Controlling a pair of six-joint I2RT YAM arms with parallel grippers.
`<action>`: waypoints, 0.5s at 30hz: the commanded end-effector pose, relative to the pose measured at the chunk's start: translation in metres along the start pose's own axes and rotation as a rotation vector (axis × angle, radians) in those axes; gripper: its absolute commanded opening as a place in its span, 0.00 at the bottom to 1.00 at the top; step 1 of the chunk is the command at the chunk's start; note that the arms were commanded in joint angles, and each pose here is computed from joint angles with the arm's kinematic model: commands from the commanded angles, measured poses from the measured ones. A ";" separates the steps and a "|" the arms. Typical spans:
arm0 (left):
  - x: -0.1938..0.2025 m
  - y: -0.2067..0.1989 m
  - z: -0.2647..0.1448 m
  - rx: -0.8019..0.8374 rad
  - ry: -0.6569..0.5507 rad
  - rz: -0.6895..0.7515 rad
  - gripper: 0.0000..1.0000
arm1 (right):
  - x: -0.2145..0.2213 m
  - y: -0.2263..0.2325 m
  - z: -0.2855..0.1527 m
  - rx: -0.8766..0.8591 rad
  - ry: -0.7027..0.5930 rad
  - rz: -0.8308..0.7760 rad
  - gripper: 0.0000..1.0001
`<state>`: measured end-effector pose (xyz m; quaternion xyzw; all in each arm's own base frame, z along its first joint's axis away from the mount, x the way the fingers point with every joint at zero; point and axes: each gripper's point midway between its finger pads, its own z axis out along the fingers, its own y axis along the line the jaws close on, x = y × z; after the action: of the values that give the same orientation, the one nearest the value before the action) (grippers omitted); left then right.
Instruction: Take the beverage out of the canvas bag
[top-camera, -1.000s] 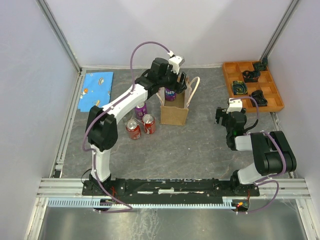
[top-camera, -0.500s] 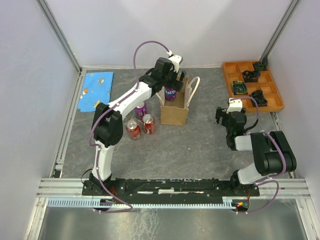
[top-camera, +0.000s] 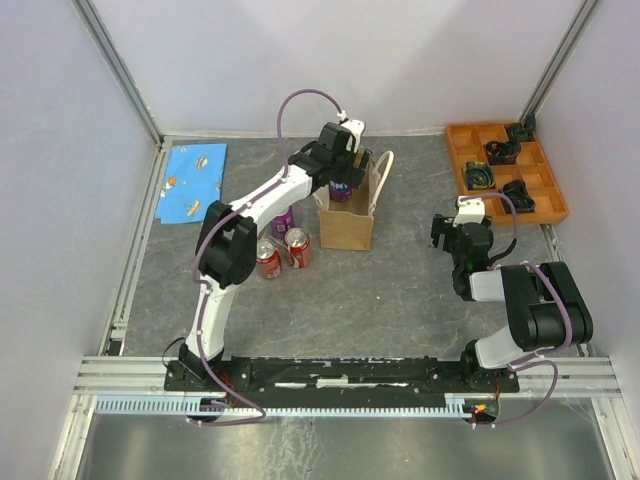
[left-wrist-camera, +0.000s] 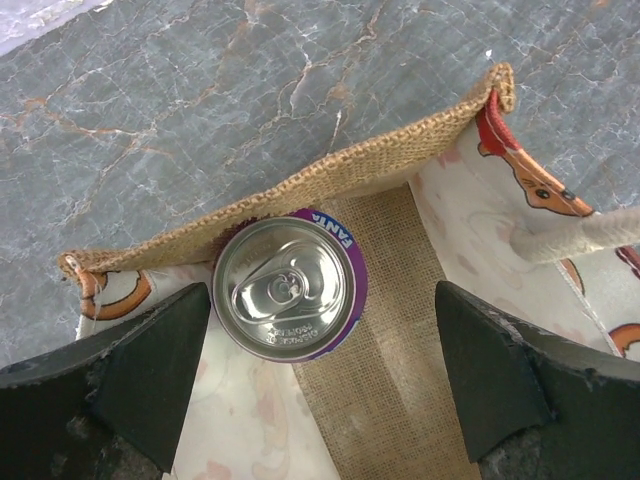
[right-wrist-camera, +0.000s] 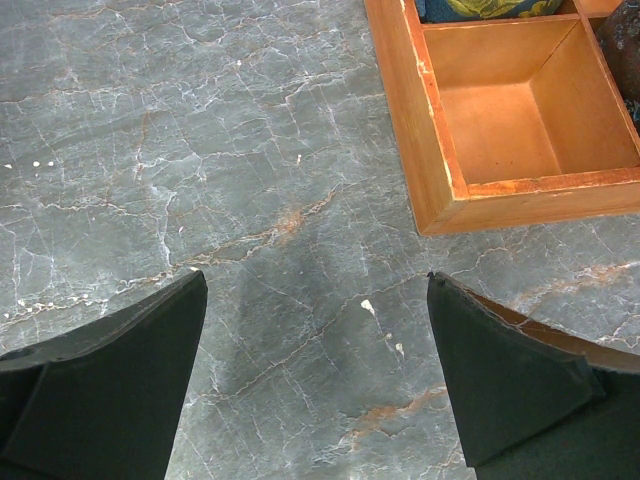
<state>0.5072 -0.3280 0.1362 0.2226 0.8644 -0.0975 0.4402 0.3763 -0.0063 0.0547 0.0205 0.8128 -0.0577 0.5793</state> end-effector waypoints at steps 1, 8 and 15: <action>-0.019 0.011 -0.002 -0.052 -0.042 -0.003 0.99 | -0.018 0.000 0.005 -0.001 -0.048 -0.002 0.99; -0.001 0.010 0.013 -0.053 0.002 -0.003 0.99 | -0.017 0.000 0.005 -0.001 -0.048 -0.003 0.99; 0.018 0.004 0.027 -0.036 0.054 -0.003 0.99 | -0.018 0.000 0.006 -0.001 -0.048 -0.002 0.99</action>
<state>0.5177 -0.3298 0.1149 0.2192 0.8708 -0.0823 0.4323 0.3763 -0.0064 0.0547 0.0207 0.8128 -0.0578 0.5792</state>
